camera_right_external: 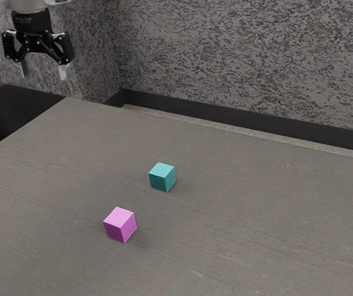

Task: Pick up the blue block with one arm, and put the blue block on the pink block with one arm

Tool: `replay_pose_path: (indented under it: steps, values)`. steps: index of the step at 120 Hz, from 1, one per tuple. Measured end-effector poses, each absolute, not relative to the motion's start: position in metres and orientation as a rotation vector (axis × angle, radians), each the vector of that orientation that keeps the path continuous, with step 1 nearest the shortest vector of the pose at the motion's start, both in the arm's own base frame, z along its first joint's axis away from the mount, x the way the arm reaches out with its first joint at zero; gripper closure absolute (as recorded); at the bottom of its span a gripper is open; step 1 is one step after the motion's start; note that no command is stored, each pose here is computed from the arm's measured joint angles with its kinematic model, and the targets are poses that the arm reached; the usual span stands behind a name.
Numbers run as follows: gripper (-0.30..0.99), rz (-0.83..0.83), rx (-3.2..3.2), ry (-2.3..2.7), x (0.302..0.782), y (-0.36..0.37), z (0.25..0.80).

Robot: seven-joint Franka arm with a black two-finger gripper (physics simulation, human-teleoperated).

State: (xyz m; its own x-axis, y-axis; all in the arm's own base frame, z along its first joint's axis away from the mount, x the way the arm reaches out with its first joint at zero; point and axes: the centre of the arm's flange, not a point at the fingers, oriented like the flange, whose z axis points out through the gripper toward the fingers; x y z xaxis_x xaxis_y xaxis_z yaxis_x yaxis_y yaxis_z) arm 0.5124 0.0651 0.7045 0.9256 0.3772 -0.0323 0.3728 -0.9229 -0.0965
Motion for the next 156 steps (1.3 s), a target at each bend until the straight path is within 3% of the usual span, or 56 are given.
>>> replay_pose_path:
  steps: [15, 26, 35, 45, 67, 79, 94, 107, 133, 156]
  values:
    - [0.00, 0.055, -2.992, -0.697, 0.506, 0.087, 0.714]
    - [0.00, -0.332, -2.993, -0.780, 0.455, 0.094, 0.831]
    - [0.00, -0.470, -3.012, -0.658, 0.421, 0.042, 0.875]
    - [0.00, -0.496, -3.062, -0.396, 0.410, -0.042, 0.883]
    - [0.00, -0.457, -3.028, -0.437, 0.414, -0.043, 0.876]
    - [0.00, -0.215, -2.979, -0.494, 0.434, -0.028, 0.810]
    - [0.00, 0.036, -2.917, -0.551, 0.411, 0.004, 0.683]
    - [0.00, 0.144, -2.897, -0.505, 0.398, -0.003, 0.600]
    - [0.00, 0.220, -2.972, -0.385, 0.578, -0.012, 0.449]
    - [0.00, 0.115, -3.045, -0.263, 0.651, -0.017, 0.380]
